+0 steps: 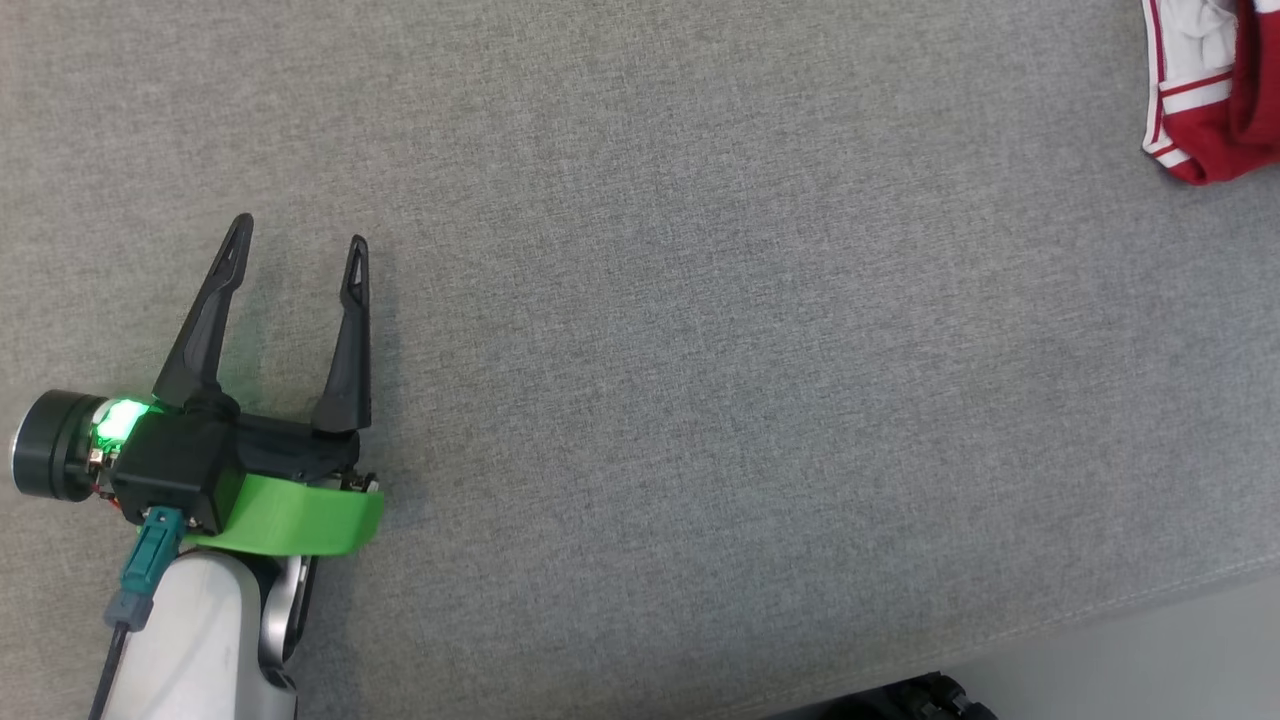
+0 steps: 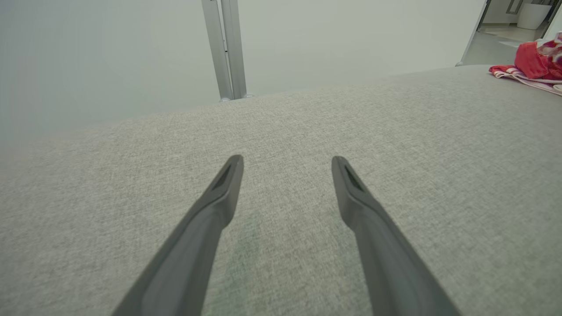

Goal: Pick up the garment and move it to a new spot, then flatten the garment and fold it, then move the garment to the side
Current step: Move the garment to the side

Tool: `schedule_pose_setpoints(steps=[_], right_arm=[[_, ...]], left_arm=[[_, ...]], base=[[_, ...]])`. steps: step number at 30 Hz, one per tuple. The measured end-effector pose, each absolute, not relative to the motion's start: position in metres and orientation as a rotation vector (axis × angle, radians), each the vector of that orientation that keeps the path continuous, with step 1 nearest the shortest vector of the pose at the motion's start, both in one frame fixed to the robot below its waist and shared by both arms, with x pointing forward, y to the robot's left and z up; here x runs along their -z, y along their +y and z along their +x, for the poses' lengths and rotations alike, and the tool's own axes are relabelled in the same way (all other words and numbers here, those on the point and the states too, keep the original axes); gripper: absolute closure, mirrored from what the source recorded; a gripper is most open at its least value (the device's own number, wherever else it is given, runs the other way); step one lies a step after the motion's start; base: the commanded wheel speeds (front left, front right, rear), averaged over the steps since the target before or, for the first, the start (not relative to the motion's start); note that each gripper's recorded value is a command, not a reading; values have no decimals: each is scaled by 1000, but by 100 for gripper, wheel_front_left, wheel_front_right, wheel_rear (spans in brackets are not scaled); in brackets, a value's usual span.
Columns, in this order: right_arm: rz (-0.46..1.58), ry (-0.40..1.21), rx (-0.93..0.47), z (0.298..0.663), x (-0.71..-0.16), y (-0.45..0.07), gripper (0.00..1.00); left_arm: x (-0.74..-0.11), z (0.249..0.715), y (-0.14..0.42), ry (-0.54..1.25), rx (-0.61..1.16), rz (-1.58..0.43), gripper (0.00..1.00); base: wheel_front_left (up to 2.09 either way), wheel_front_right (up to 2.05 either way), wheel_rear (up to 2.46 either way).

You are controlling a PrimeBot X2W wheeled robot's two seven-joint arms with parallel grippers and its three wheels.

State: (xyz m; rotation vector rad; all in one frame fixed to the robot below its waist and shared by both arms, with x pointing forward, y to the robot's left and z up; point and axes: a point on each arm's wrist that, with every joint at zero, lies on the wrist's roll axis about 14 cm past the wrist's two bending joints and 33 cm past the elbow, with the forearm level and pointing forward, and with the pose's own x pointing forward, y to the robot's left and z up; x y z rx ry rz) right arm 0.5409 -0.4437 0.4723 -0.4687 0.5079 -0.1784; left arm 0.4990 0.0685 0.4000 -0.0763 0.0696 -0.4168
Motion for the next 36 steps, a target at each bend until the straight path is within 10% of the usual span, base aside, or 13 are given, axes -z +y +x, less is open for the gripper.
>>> schedule_pose_setpoints(steps=[17,36], right_arm=[[-365,94,-11,550,-547,-351,0],[-58,-95,-149,464,-548,-237,0]], left_arm=[[-438,465,91,40,321,-91,0],[-494,406,132,-54,181,-100,0]], base=[[0,0,0],[0,0,0]])
